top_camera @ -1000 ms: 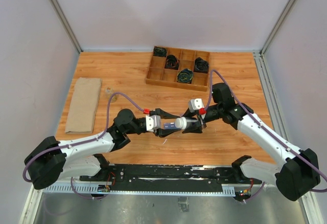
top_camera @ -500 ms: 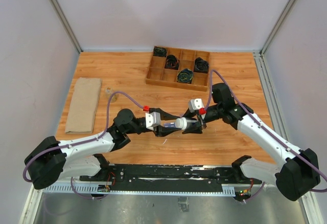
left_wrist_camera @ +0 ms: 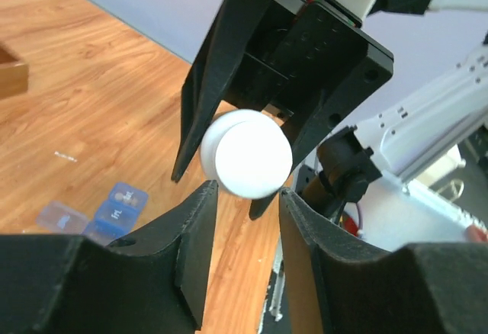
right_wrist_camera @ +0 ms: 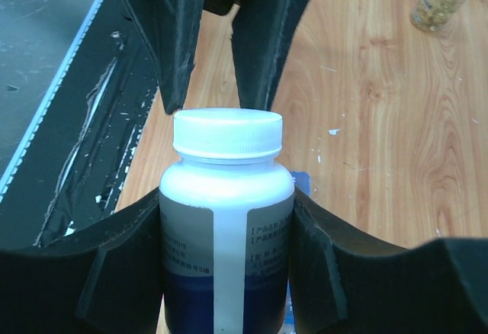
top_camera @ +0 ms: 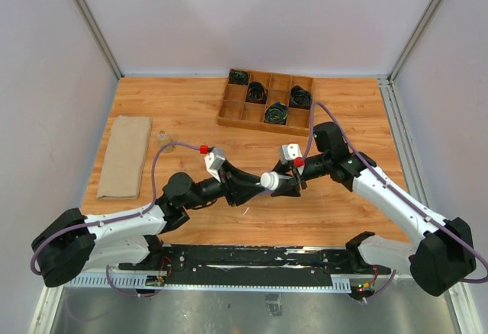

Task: Sort the pills into containers

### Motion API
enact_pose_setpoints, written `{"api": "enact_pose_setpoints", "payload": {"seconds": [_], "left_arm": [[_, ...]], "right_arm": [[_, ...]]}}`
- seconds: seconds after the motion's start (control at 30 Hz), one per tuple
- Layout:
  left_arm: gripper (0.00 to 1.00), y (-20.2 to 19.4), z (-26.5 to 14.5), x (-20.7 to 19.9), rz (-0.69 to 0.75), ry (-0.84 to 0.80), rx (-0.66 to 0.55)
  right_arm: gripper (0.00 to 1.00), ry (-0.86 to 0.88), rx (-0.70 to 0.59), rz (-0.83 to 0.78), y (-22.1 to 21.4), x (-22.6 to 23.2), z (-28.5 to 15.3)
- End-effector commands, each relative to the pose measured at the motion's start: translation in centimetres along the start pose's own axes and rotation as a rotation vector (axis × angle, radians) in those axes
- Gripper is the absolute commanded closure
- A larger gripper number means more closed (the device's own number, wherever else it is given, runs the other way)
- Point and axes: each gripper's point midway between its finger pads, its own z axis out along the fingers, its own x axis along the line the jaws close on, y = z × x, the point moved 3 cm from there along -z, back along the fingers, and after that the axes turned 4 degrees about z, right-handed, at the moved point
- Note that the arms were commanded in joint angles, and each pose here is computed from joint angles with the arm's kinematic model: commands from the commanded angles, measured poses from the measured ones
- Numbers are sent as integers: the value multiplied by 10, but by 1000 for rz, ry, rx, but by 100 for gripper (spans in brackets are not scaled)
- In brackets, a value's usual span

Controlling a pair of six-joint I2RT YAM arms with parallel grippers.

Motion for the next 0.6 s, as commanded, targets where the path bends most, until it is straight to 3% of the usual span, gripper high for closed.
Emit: {"api": "enact_pose_setpoints", "payload": {"seconds": [0.0, 0.23, 0.27, 0.4, 0.57], "left_arm": [[100, 12, -7, 6, -141, 119, -102], [99, 11, -8, 8, -101, 127, -96], [91, 12, -11, 7, -60, 120, -93], [45, 17, -27, -1, 174, 58, -95], [2, 21, -41, -11, 505, -43, -129]], "right_arm": [[99, -67, 14, -9, 9, -16, -6], [99, -67, 16, 0, 8, -17, -6], [99, -67, 15, -1, 8, -17, -6], [99, -63, 12, -5, 9, -16, -6], [99, -56, 7, -12, 10, -14, -6]]}}
